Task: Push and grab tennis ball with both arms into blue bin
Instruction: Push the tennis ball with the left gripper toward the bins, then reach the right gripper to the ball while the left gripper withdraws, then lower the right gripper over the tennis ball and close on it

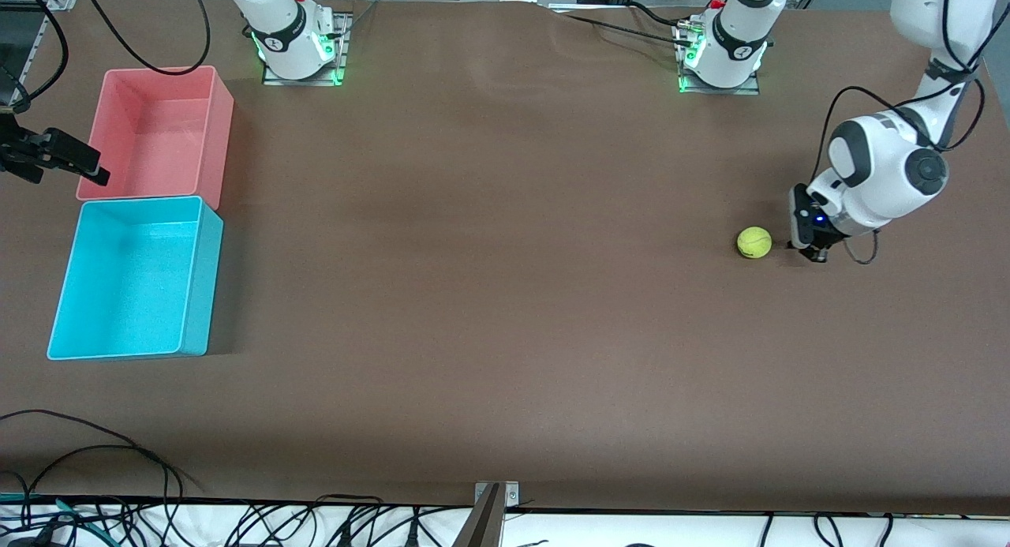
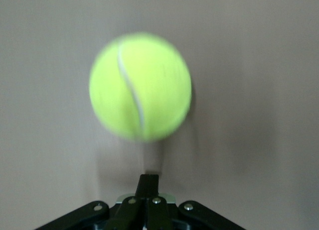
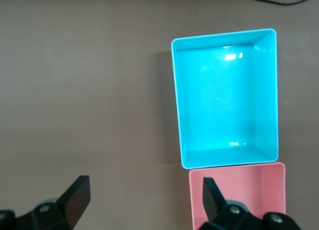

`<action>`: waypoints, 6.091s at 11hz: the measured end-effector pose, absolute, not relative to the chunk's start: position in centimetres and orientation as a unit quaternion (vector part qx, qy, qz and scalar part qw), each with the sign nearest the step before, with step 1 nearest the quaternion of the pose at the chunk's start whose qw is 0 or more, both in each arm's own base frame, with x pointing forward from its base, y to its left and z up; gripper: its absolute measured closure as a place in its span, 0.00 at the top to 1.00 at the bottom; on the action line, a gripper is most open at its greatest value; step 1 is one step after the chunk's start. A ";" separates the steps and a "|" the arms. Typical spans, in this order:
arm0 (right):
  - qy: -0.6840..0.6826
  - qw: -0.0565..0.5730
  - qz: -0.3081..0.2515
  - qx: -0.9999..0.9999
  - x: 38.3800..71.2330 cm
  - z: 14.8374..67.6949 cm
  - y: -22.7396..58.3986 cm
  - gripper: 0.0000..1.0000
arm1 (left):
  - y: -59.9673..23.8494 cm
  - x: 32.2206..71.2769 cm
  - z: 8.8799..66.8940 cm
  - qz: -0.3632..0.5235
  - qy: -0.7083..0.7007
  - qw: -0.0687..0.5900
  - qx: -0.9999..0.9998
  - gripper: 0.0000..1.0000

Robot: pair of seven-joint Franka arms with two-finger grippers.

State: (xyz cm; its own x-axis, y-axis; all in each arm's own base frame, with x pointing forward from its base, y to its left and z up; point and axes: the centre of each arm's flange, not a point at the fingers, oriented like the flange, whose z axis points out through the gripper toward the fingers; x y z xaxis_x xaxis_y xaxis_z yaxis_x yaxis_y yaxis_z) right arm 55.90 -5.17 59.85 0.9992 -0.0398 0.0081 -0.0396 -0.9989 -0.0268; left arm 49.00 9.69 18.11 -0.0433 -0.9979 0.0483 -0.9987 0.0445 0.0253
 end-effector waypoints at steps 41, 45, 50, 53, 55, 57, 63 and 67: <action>-0.008 -0.041 0.265 -0.963 48.5 34.7 -1.9 1.00 | -0.5 56.2 59.8 -0.011 0.103 0.013 0.994 0.99; -0.002 -0.040 0.300 -0.953 43.7 27.8 -1.9 1.00 | -1.3 55.9 61.0 -0.006 0.135 0.012 0.991 1.00; -0.016 -0.078 0.300 -0.951 42.2 21.4 -2.9 1.00 | -2.4 55.4 61.7 -0.001 0.143 0.010 0.990 1.00; -0.015 -0.081 0.305 -0.949 42.0 19.5 -3.5 1.00 | -3.1 55.4 61.8 0.001 0.148 0.010 0.989 1.00; -0.014 -0.084 0.306 -0.948 42.0 19.1 -3.5 1.00 | -2.8 55.5 61.8 0.003 0.151 0.009 0.988 1.00; -0.013 -0.085 0.306 -0.948 42.0 19.1 -3.5 1.00 | -2.6 55.5 61.9 0.006 0.151 0.003 0.988 1.00; 0.006 -0.102 0.301 -0.948 42.1 18.7 -2.1 1.00 | -3.0 55.5 62.0 0.010 0.141 0.002 0.990 1.00; 0.000 -0.105 0.304 -0.947 42.0 18.1 -1.4 1.00 | -3.3 55.5 62.3 0.014 0.089 0.002 0.996 1.00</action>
State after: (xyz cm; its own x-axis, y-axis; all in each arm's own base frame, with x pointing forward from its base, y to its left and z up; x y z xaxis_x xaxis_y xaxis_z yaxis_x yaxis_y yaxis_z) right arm 41.96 -1.38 18.12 0.8152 -0.0637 -0.5757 0.0636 -0.9781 0.1983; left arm 55.54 -3.30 62.31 0.9839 0.1765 0.0274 0.1764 -0.9843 0.0071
